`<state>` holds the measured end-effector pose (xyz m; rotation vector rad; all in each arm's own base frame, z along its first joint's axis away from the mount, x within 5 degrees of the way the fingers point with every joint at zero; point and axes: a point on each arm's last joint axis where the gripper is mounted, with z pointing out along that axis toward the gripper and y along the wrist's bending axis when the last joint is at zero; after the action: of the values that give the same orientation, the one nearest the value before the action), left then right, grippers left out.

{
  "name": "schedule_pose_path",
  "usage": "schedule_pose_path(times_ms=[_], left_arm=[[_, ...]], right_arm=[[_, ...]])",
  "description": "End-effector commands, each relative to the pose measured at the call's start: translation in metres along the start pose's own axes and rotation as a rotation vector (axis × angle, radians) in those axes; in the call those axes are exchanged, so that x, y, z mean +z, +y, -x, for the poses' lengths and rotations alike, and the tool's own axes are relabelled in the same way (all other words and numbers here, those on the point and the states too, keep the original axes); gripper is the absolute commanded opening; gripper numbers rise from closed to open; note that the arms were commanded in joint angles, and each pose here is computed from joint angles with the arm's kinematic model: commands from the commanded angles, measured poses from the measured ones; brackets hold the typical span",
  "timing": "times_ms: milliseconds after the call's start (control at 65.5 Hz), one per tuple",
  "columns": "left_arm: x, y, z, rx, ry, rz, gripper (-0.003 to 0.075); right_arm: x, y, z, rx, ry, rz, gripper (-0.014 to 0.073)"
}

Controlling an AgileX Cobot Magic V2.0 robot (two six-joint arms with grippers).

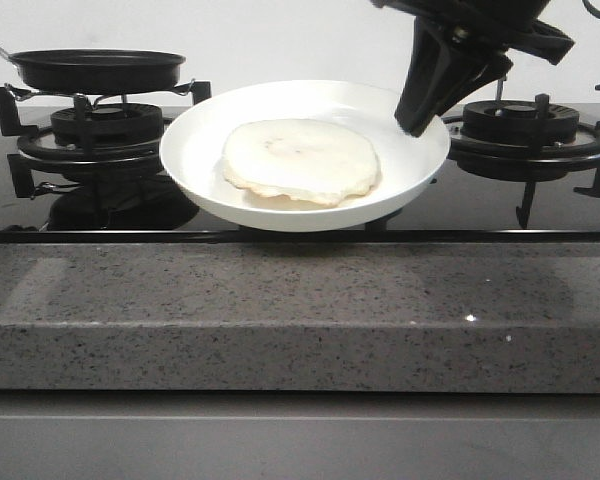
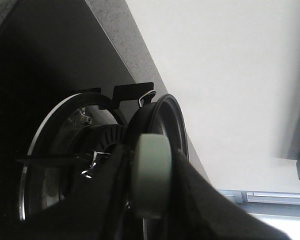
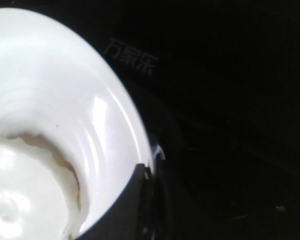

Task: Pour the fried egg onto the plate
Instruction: 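Return the pan to its burner with the left gripper and release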

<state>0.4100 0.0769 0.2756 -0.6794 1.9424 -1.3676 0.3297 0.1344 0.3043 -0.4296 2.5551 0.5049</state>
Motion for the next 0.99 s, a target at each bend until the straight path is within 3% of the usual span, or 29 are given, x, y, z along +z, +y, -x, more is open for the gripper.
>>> schedule_pose_path(times_ms=[0,168,244,458,626,794,978], left_arm=[[-0.012,-0.035,0.001,0.041,-0.017,-0.104,0.0188],[-0.014,-0.033,0.003,0.044,-0.022,-0.095,0.0468],[-0.019,-0.031,0.006,0.052,-0.027,-0.081,0.0533],[-0.045,-0.029,0.02,0.114,-0.018,-0.054,0.0536],[-0.074,-0.043,0.029,0.175,-0.037,-0.061,0.0536],[-0.095,-0.065,0.023,0.324,-0.025,0.126,0.0535],[-0.107,-0.119,-0.016,0.581,-0.011,0.282,0.0535]], right_arm=[[-0.022,0.008,0.011,-0.01,-0.109,0.016,-0.0097],[-0.022,0.008,0.011,-0.01,-0.109,0.016,-0.0097],[-0.022,0.008,0.011,-0.01,-0.109,0.016,-0.0097],[-0.022,0.008,0.011,-0.01,-0.109,0.016,-0.0097],[-0.022,0.008,0.011,-0.01,-0.109,0.016,-0.0097],[-0.022,0.008,0.011,-0.01,-0.109,0.016,-0.0097],[-0.022,0.008,0.011,-0.01,-0.109,0.016,-0.0097]])
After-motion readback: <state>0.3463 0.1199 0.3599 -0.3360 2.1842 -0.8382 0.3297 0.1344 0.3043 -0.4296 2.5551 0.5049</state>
